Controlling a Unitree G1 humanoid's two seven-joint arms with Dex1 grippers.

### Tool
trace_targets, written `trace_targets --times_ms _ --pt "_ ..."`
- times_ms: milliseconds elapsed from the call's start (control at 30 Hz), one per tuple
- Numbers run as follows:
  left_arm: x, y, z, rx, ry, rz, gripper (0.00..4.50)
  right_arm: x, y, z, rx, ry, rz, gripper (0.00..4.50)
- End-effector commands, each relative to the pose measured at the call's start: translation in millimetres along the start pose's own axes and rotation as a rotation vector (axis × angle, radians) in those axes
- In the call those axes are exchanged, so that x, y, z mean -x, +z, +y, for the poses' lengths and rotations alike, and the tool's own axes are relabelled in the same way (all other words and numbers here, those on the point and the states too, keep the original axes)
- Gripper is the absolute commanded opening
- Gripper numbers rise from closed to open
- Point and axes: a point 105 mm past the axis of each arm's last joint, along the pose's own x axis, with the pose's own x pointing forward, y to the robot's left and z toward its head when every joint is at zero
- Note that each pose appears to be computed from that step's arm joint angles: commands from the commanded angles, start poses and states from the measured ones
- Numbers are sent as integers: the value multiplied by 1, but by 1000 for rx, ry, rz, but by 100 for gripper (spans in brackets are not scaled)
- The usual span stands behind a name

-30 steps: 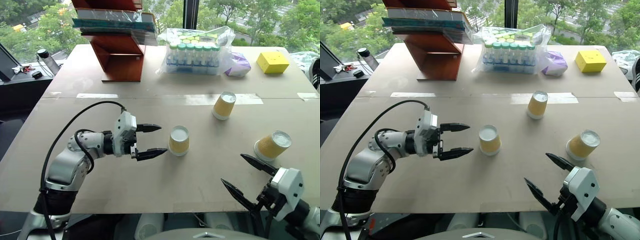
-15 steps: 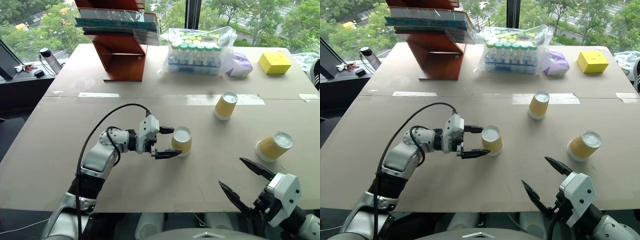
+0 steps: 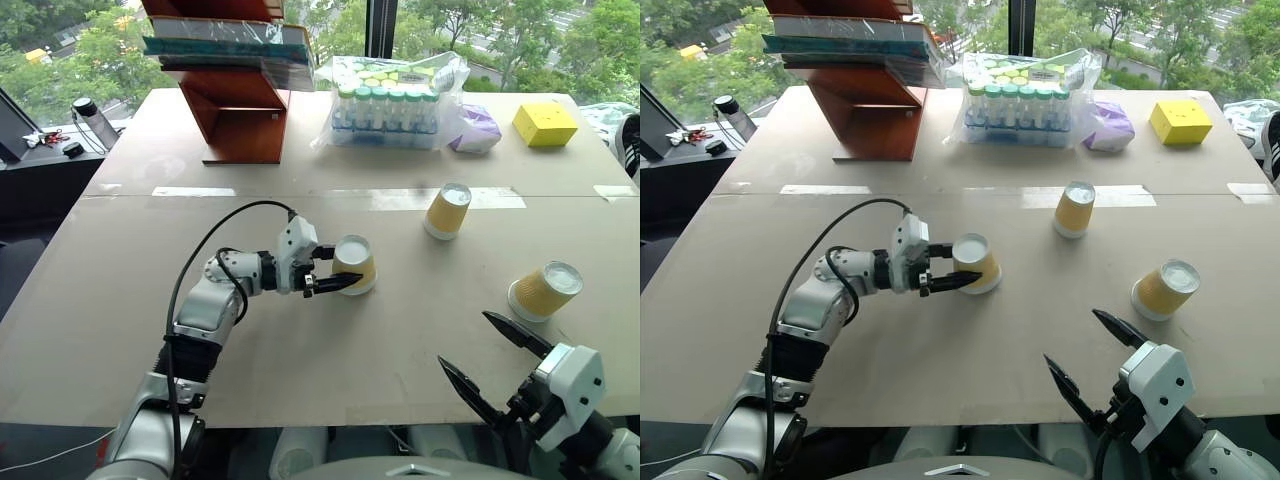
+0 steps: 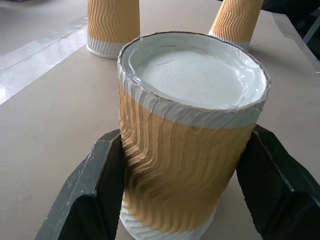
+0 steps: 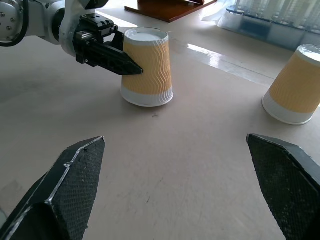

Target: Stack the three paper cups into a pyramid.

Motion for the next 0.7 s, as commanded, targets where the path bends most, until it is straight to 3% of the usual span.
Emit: trace_targets --times_ms 33,400,700 --pt "11 7 5 -29 27 -15 259 -1 8 2 19 6 -39 450" --pt "21 8 -26 -6 -69 -53 259 -4 6 1 20 7 -49 450" --pt "8 8 -11 -49 11 -25 259 -5 6 1 21 2 -49 450"
